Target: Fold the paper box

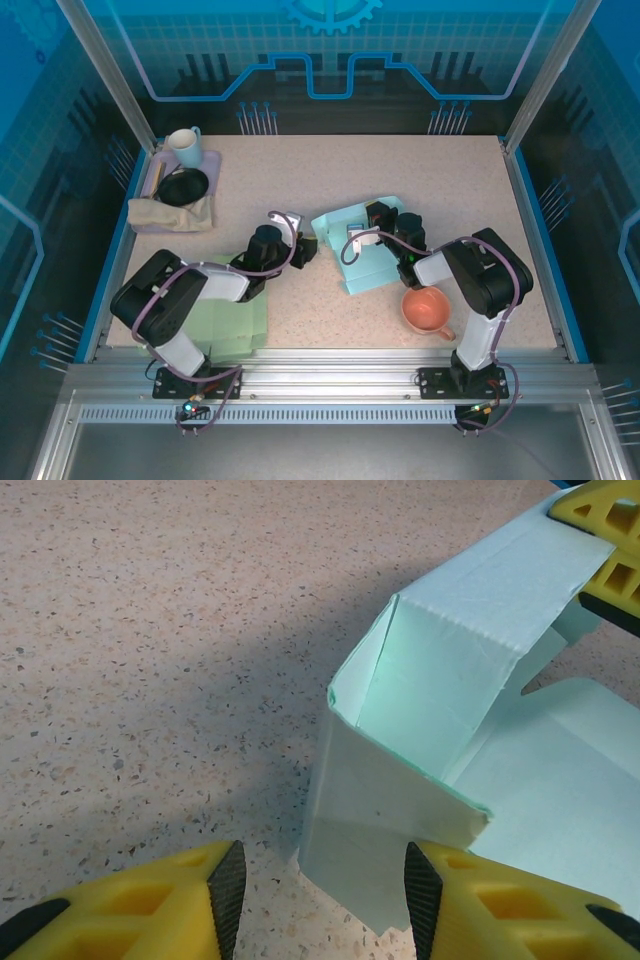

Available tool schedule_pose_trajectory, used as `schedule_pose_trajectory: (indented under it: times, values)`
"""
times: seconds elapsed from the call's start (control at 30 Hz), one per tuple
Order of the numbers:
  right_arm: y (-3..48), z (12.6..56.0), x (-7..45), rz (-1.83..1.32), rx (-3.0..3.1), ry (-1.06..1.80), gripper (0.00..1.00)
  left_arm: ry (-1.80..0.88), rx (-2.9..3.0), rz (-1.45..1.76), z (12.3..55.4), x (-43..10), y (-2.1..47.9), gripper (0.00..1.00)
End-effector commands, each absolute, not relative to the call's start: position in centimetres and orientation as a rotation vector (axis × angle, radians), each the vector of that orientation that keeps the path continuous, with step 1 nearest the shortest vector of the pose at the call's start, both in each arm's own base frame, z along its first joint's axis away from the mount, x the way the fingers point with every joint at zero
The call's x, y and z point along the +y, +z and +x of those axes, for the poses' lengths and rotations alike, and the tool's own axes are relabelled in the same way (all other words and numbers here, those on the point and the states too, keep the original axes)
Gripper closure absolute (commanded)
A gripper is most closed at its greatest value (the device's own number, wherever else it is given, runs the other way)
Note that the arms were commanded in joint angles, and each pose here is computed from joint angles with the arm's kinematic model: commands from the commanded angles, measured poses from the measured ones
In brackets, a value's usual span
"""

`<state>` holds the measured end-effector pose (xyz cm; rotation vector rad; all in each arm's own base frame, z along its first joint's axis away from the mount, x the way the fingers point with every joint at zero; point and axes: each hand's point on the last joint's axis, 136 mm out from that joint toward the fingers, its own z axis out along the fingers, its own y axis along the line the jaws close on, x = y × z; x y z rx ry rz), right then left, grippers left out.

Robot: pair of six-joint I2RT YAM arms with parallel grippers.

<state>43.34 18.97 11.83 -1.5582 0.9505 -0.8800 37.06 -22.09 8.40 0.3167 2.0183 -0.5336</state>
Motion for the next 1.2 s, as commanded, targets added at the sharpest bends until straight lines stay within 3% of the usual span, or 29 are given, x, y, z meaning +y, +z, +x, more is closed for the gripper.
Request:
schedule_pose_trajectory:
  times: [0.0, 0.2, 1.17]
  values:
    - [12.3, 43.4, 18.7, -1.528, 0.958, -0.875, 1.00, -0.528, 1.990, 0.345, 38.0, -22.5, 9.0, 0.50]
    - [12.1, 43.4, 18.7, -1.536, 0.964, -0.870, 1.00, -0.575, 1.983, 0.369, 38.2, -23.5, 9.3, 0.46]
    - [11.6, 43.5, 18.5, -1.555, 0.981, -0.871, 1.00, -0.722, 1.983, 0.379, 38.2, -25.6, 9.6, 0.46]
